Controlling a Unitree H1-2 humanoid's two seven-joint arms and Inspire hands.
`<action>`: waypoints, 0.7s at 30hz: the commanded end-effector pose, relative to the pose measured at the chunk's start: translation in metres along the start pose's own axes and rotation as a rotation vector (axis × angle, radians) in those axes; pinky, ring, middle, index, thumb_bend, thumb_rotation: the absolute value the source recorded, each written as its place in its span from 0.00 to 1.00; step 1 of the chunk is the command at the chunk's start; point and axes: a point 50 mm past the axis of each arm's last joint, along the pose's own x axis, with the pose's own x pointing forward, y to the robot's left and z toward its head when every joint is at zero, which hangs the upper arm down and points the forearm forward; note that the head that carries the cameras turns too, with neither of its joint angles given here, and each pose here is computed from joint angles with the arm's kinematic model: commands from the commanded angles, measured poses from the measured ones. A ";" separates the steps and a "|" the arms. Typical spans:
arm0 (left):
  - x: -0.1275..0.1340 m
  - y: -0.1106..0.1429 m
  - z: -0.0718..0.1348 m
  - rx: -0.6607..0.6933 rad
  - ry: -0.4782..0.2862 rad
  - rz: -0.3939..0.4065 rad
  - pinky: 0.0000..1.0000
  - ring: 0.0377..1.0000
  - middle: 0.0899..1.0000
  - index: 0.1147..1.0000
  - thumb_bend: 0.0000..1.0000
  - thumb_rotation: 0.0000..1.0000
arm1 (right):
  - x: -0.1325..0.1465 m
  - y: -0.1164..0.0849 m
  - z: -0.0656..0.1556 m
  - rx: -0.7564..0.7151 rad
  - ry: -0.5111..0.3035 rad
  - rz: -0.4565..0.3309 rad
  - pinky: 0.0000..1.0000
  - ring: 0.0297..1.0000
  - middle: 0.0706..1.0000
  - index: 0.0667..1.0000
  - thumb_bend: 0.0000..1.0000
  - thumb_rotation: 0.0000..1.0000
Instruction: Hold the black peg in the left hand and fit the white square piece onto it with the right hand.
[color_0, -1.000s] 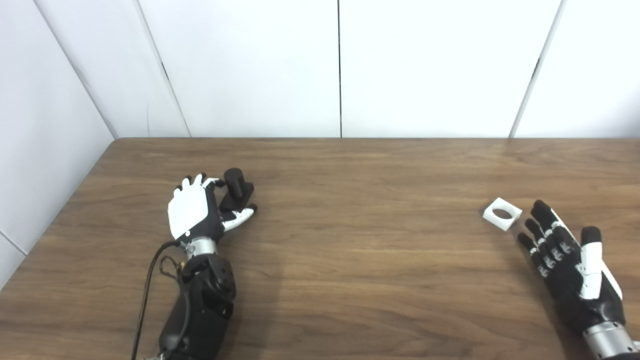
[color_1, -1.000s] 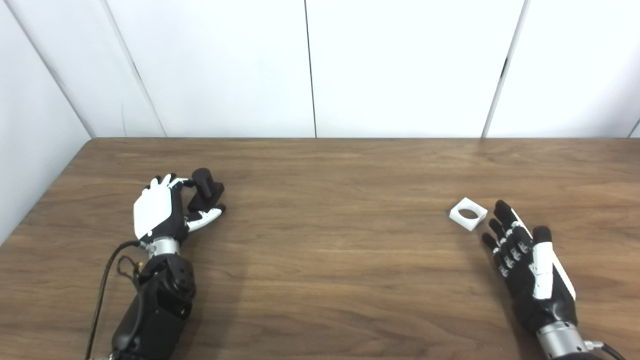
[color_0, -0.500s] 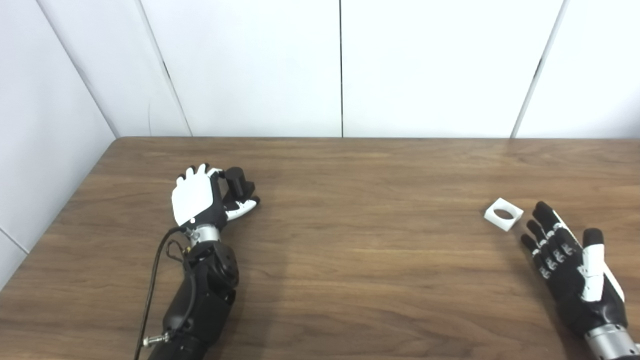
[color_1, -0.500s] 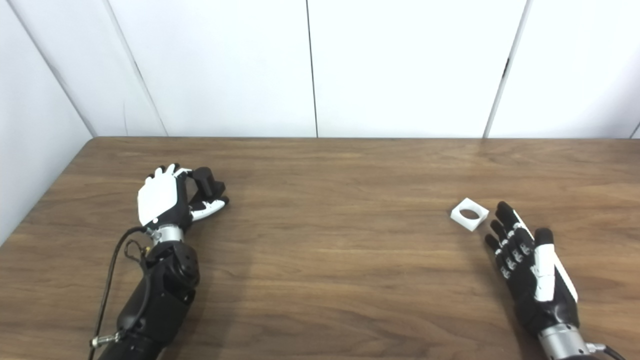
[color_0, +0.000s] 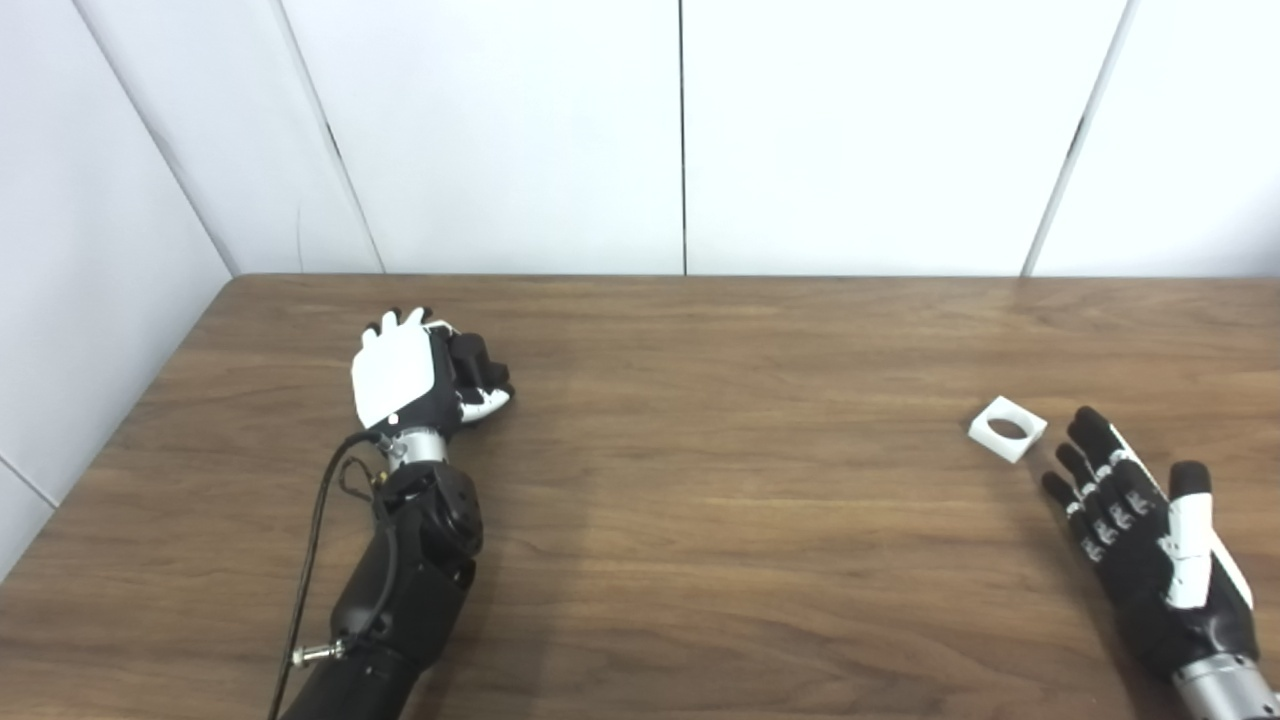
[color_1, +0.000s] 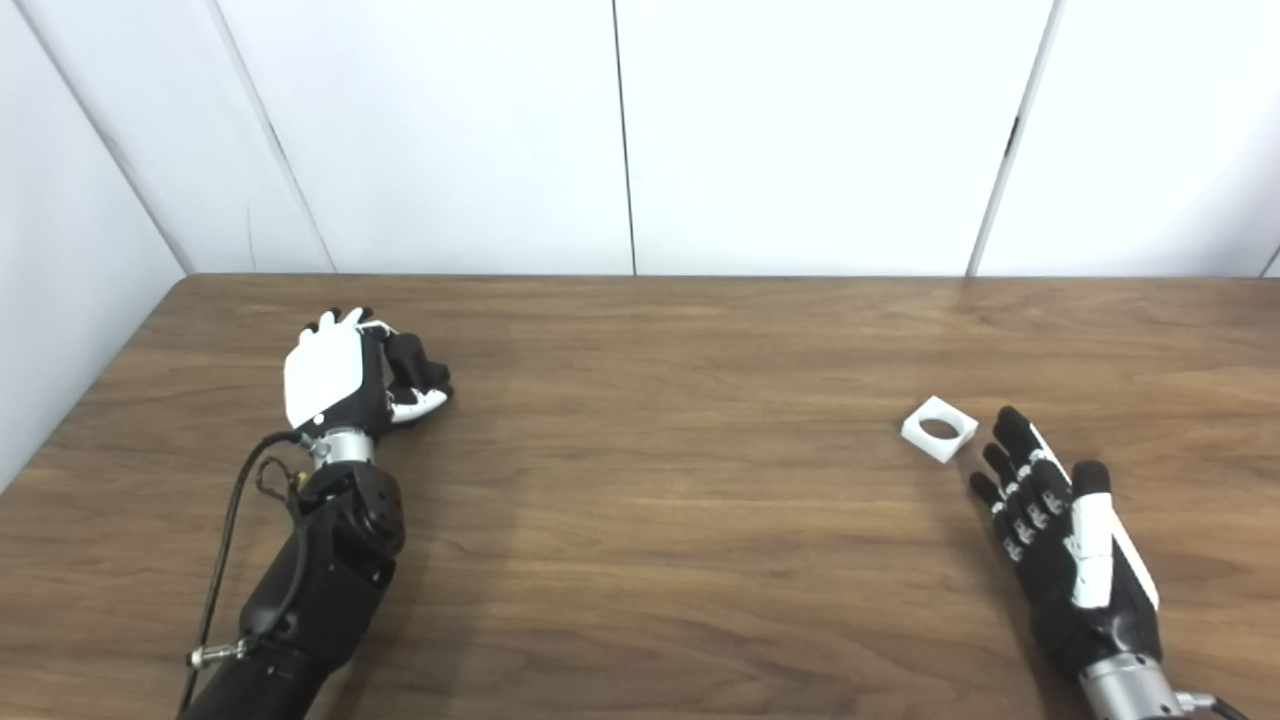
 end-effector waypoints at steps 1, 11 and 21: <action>0.015 0.022 0.004 0.003 -0.025 0.083 0.99 0.98 0.90 0.46 0.72 0.11 | 0.001 -0.003 0.008 -0.014 -0.025 0.011 0.97 1.00 1.00 0.97 0.72 1.00; 0.012 0.024 0.005 -0.027 -0.036 0.087 0.99 0.99 0.90 0.42 0.52 0.06 | 0.002 -0.005 0.008 -0.026 -0.034 0.014 0.97 1.00 1.00 0.97 0.72 1.00; 0.010 0.025 0.004 -0.032 -0.036 0.086 0.99 1.00 0.89 0.42 0.52 0.06 | 0.004 -0.005 0.010 -0.032 -0.033 0.018 0.96 1.00 1.00 0.97 0.71 1.00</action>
